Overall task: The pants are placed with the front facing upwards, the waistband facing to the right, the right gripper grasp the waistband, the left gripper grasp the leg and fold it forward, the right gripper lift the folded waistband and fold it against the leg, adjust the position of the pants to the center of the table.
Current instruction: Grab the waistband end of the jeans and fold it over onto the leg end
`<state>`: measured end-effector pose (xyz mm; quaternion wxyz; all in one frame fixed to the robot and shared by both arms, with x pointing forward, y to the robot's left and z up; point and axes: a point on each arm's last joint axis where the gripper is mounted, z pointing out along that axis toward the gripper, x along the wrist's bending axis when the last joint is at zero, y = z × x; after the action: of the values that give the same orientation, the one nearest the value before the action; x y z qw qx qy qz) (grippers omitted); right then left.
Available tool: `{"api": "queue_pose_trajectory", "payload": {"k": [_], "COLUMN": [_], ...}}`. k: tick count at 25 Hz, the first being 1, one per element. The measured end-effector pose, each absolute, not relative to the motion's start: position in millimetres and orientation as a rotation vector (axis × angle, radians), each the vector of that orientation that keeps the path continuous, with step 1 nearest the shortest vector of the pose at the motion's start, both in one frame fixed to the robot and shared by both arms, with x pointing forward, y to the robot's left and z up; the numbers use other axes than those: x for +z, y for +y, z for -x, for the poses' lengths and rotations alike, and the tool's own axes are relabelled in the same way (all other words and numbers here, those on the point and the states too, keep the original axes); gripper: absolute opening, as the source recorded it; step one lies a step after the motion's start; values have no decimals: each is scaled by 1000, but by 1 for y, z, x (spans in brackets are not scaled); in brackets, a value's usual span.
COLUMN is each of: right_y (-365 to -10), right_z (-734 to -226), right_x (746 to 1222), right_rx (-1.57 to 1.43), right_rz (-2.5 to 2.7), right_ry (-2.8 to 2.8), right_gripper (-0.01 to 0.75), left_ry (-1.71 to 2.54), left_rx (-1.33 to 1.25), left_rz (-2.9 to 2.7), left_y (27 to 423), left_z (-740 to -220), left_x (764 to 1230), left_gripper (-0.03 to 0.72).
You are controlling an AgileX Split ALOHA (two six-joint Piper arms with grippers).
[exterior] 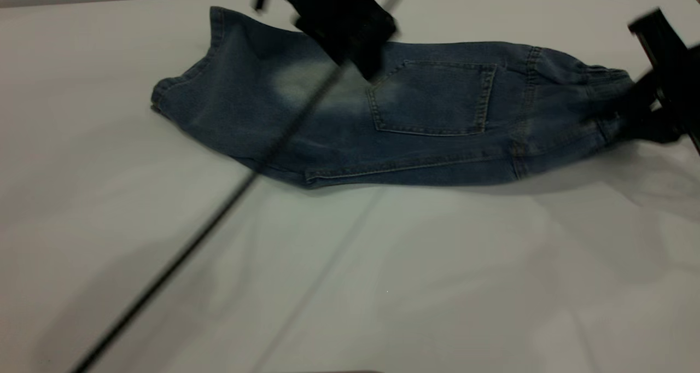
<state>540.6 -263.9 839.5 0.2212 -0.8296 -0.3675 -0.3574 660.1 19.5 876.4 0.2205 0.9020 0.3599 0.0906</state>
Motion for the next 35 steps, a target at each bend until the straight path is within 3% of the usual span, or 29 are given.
{"api": "queue_pose_trajectory", "payload": {"k": [6, 16, 26, 35], "right_y": [-256, -252, -250, -244], "right_z": [-562, -557, -554, -548], "right_x": [881, 943, 947, 968], "right_rx": [-1270, -1508, -1505, -1622], "right_rz": [2052, 1861, 1811, 1625], "right_ry": [-1184, -1445, -1489, -1481], "right_gripper": [73, 72, 72, 72], "left_ry": [879, 794, 790, 980], "left_rx": [166, 162, 309, 327], "left_rz": [-2587, -2552, -2560, -2734], "left_y": [-22, -57, -14, 41], "left_z": [-627, -603, -632, -644], "left_x": [840, 839, 913, 892], "left_gripper": [388, 388, 388, 388]}}
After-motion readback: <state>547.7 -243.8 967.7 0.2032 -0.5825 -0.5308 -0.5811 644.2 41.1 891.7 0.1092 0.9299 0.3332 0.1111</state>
